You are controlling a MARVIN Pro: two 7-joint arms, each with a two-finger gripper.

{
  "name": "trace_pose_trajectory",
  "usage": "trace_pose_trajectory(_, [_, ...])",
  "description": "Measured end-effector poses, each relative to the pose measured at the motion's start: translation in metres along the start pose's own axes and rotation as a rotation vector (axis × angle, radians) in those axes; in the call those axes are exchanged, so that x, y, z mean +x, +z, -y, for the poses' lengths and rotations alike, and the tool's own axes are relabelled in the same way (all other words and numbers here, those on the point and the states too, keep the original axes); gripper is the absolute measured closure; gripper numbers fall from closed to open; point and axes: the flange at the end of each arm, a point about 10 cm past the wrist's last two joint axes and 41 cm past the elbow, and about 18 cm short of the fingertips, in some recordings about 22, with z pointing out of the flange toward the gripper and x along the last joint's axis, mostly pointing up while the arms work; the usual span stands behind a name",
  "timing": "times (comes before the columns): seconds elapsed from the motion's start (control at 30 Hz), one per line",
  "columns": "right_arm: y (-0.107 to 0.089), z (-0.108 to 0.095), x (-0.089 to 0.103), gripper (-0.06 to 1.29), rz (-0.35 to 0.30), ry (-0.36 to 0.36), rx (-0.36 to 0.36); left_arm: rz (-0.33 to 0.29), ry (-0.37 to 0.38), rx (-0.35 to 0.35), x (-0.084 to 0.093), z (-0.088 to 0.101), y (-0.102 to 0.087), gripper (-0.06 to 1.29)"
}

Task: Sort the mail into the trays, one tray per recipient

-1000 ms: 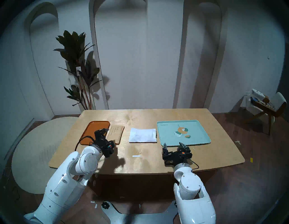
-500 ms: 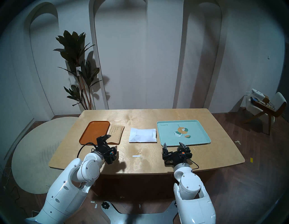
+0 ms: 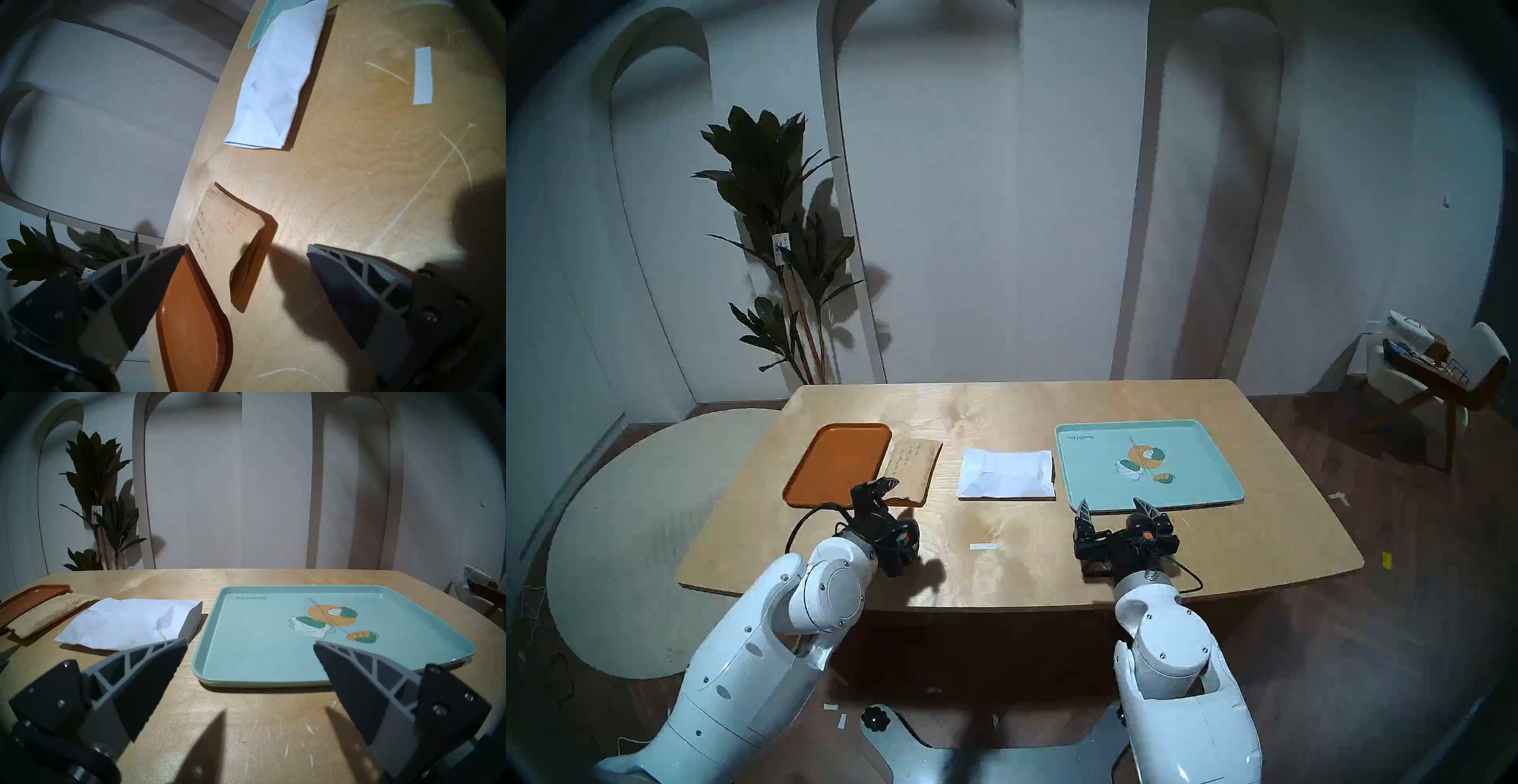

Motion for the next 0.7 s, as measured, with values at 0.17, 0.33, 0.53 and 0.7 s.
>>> trace_pose_trajectory(0.17, [0.000,0.000,0.000,-0.02,0.000,0.000,0.000,-0.001,0.002,0.008,-0.002,0.005,0.009,0.01])
trace_pose_trajectory(0.33, [0.000,0.000,0.000,-0.02,0.000,0.000,0.000,0.002,0.005,0.018,-0.007,0.011,0.019,0.01])
trace_pose_trajectory(0.53, [0.000,0.000,0.000,-0.02,0.000,0.000,0.000,0.006,0.010,0.022,-0.016,0.021,0.030,0.01])
trace_pose_trajectory(0.7, [0.000,0.000,0.000,-0.02,0.000,0.000,0.000,0.008,0.012,0.019,-0.025,0.030,0.039,0.04])
